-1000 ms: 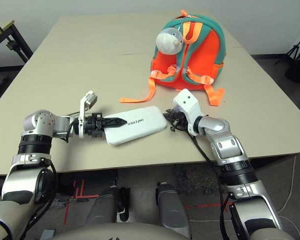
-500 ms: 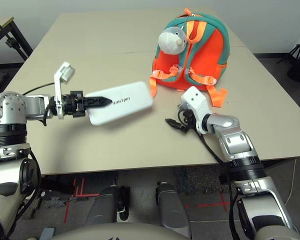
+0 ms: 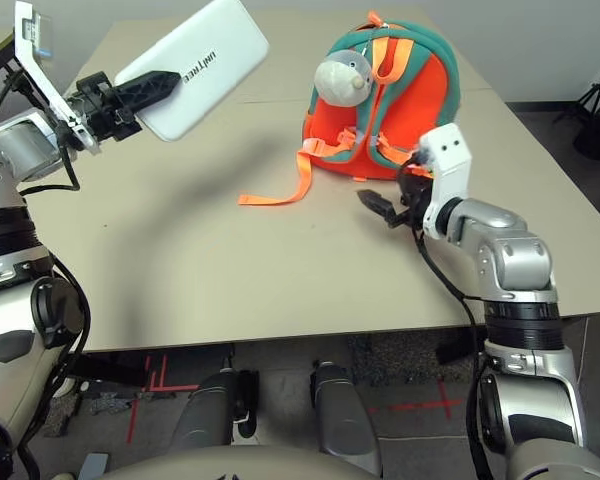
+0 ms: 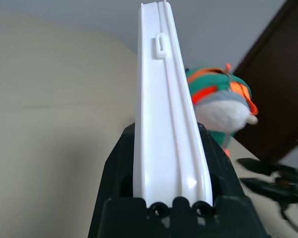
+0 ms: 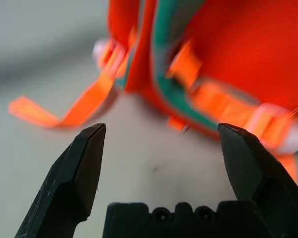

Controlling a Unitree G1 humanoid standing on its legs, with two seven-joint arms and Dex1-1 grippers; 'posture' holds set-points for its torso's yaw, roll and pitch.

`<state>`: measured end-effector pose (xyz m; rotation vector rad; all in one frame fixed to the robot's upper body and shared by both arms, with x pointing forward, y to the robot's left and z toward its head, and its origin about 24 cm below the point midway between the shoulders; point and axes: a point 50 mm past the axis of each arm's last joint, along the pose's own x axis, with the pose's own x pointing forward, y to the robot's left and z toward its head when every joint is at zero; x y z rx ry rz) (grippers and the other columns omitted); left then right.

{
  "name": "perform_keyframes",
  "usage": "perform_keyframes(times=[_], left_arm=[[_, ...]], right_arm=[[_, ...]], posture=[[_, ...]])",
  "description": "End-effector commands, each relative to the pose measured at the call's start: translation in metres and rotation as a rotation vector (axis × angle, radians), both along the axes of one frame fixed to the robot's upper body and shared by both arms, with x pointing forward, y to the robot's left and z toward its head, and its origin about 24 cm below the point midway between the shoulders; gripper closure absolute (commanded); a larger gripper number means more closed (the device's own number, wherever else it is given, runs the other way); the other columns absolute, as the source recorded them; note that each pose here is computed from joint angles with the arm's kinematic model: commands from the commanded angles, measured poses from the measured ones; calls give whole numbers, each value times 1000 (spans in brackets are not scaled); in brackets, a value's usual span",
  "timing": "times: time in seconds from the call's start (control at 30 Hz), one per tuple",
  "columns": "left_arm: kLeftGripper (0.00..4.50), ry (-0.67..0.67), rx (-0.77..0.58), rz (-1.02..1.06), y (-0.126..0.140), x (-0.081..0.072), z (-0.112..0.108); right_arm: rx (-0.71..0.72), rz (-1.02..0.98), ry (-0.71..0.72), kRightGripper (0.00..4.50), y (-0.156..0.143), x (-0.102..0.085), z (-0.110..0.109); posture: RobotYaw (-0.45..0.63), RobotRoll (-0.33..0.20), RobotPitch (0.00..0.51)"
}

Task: Put the pencil case into the backpack and zip it.

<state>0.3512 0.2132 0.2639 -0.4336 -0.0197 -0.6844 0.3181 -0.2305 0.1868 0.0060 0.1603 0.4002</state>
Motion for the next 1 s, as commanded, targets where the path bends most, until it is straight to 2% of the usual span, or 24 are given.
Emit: perform_keyframes(times=[0.03,0.23,0.63,1.0], left_arm=[[3294,-55,20,34,-3,4,7],[3294,-73,42,68,-7,9,4],[3294,-73,53,78,-12,8,-3],[3294,-63,51,62,-19,6,-9]], right_arm=[[41,-63,-40,0,2,4,11],[78,-133,-49,0,6,14,10],[120,-180,-67,0,12,28,12],[176,-115,-46,0,30,33,14]], posture=[[-176,0,120],[-170,0,129],[-157,0,140],[-157,0,157]])
